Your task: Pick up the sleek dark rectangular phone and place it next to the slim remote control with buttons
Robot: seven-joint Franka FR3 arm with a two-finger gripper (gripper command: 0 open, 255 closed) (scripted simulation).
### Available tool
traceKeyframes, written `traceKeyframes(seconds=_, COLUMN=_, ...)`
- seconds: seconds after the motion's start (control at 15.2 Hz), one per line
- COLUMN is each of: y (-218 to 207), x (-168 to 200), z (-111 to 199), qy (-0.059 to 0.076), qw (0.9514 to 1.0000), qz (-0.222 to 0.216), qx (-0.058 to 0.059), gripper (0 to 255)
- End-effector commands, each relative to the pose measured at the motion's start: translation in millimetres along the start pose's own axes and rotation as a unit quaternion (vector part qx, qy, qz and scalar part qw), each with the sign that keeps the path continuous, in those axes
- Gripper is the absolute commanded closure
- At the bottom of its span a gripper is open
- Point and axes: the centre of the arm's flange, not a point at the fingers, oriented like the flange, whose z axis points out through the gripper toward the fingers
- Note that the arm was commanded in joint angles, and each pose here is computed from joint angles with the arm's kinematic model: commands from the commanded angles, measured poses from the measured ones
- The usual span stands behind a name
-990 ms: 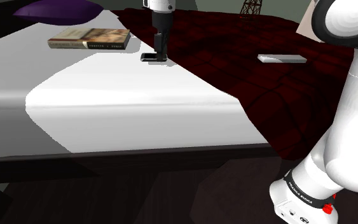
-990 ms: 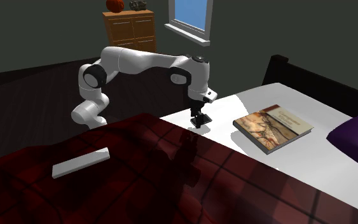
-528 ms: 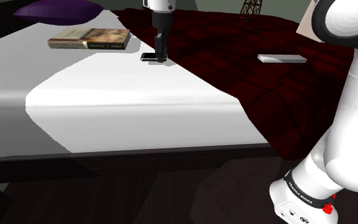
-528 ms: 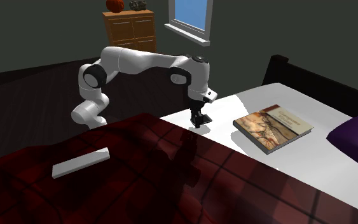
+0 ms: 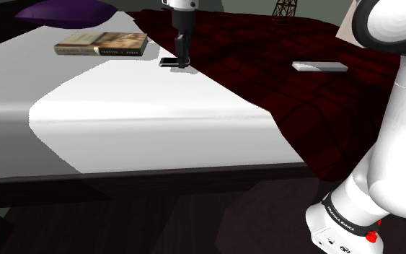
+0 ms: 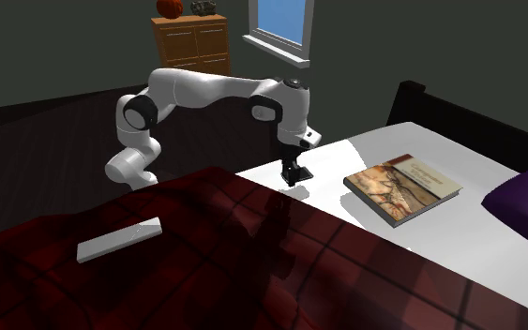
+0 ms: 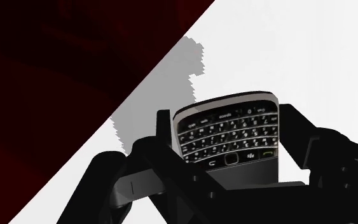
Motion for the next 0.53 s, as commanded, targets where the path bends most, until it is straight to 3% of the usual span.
traceKeyframes(seconds=0.0, y=0.3, x=-0.6, z=-11.3, qy=0.000, qw=1.0000, qz=0.000, qx=0.000, gripper=255)
traceKeyframes(seconds=0.46, y=-0.1, x=-0.2, z=-48.2, qy=0.000, qw=1.0000, qz=0.000, qx=0.000, gripper=255)
